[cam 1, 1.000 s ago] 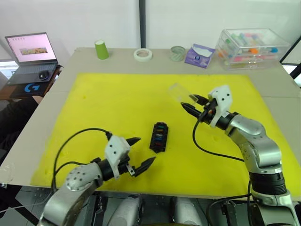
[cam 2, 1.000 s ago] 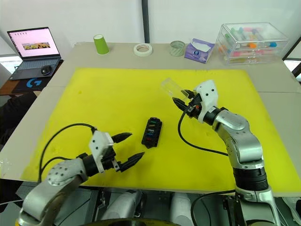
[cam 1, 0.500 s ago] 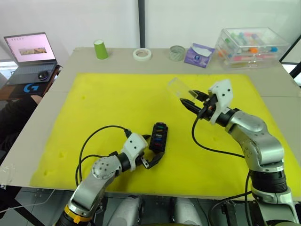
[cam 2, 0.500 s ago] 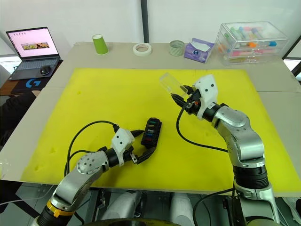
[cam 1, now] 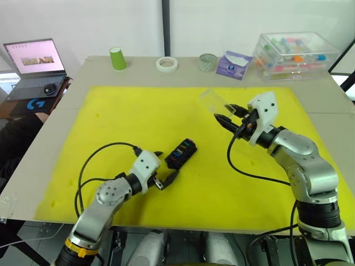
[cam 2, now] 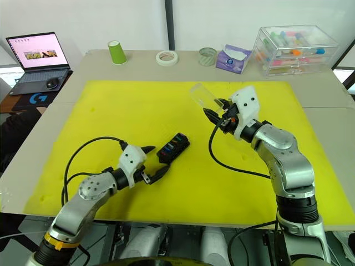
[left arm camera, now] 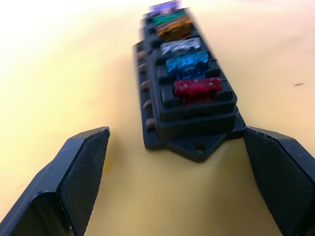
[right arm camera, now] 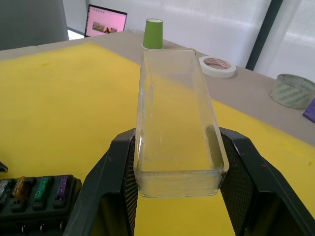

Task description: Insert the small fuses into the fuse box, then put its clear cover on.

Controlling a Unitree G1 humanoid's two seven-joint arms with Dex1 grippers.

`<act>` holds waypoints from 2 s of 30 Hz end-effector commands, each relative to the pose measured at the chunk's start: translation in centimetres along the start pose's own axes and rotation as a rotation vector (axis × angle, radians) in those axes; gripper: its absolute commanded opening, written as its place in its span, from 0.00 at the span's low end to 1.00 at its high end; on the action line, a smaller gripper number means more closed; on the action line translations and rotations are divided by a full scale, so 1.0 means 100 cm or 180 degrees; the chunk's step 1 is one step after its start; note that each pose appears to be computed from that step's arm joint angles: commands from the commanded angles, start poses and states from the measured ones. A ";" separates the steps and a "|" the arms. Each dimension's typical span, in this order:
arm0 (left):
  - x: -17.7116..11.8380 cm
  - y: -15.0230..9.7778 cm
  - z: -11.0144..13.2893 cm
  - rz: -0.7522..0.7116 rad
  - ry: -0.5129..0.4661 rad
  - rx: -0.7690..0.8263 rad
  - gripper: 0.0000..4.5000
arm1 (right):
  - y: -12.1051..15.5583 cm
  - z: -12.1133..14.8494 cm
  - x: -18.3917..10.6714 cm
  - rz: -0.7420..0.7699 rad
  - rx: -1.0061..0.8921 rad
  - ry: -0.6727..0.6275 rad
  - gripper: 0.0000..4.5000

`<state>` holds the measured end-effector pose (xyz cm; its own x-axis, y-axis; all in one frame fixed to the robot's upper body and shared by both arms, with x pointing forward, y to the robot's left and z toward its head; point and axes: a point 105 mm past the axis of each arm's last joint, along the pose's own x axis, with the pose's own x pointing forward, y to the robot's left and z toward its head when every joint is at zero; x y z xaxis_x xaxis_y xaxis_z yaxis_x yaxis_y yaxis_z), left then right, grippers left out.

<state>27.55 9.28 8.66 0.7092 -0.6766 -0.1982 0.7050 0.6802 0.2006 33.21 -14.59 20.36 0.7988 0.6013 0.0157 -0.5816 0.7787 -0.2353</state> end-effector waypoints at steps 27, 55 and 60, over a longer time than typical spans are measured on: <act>0.023 0.002 -0.006 -0.0466 -0.0124 -0.0047 0.61 | -0.001 0.016 -0.002 0.0006 -0.0088 -0.0183 0.42; 0.032 0.013 0.007 -0.2354 -0.0134 0.0855 0.61 | 0.072 -0.005 -0.018 0.2493 -0.0597 0.0673 0.42; 0.036 0.016 0.009 -0.2303 -0.0204 0.0900 0.61 | 0.074 -0.014 -0.015 0.2501 -0.0657 0.0709 0.42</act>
<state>30.72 7.41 8.94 0.0404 -0.9516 -0.3047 0.9657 -0.0411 0.2564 27.84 -10.13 16.64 0.1936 0.8812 -0.4313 -0.9673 0.0980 -0.2339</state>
